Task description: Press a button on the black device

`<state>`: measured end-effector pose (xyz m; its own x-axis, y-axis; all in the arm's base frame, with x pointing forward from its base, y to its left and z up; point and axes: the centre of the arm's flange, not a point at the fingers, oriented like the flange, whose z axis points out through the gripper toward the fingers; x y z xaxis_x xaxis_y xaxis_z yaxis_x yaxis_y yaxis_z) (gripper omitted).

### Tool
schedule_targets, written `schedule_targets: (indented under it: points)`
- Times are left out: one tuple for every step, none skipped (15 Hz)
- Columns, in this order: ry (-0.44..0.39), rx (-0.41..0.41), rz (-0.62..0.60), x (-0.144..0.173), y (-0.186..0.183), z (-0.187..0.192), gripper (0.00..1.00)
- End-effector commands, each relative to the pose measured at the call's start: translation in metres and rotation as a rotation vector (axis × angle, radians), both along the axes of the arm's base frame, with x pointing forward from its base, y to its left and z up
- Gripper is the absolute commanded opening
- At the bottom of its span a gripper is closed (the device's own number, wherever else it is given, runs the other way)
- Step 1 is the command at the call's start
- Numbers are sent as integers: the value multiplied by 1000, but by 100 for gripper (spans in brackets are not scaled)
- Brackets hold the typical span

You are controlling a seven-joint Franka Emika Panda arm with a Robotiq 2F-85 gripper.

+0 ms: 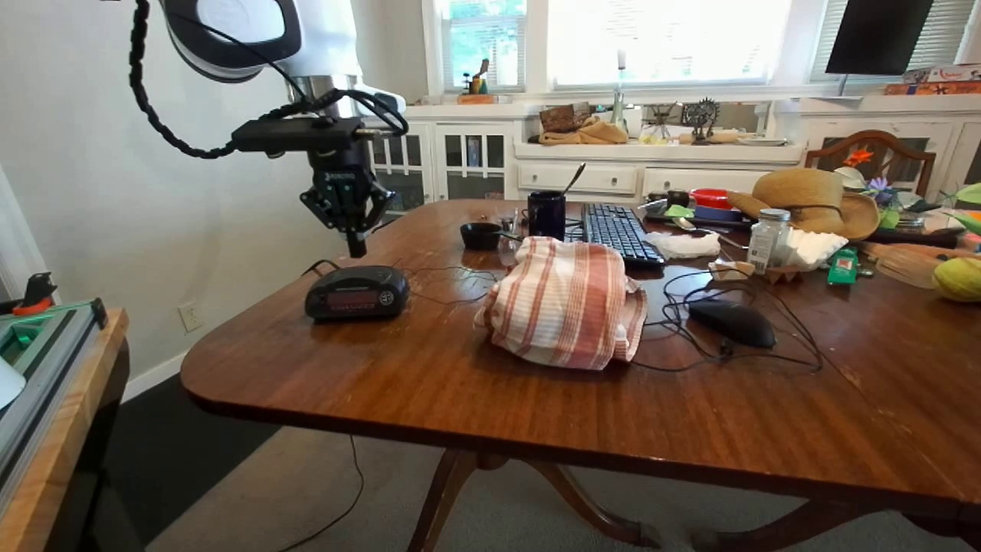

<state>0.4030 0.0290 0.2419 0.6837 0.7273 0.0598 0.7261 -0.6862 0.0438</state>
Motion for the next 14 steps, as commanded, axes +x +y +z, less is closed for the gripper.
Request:
schedule_targets:
  points:
    - [-65, -78, -52, -14, 5, 31, 33]
    - [-76, -91, -79, -15, 8, 40, 40]
    - [-76, -108, -107, -16, 10, 48, 49]
    - [-91, -118, -134, -18, 14, 57, 55]
    - [-89, -124, -173, -20, 18, 66, 62]
    - [-85, -123, -202, -23, 22, 74, 71]
    - [-88, -127, -243, -24, 25, 82, 77]
    - [-90, -128, -278, -26, 28, 89, 86]
    - [-83, -127, -332, -27, 32, 95, 93]
    - [-79, -115, -395, -28, 35, 102, 100]
    - [-77, -103, -455, -29, 37, 107, 100]
    - [-85, -97, -506, -31, 39, 112, 100]
    - [-86, -99, -559, -32, 41, 117, 100]
    - [-74, -95, -612, -34, 43, 121, 100]
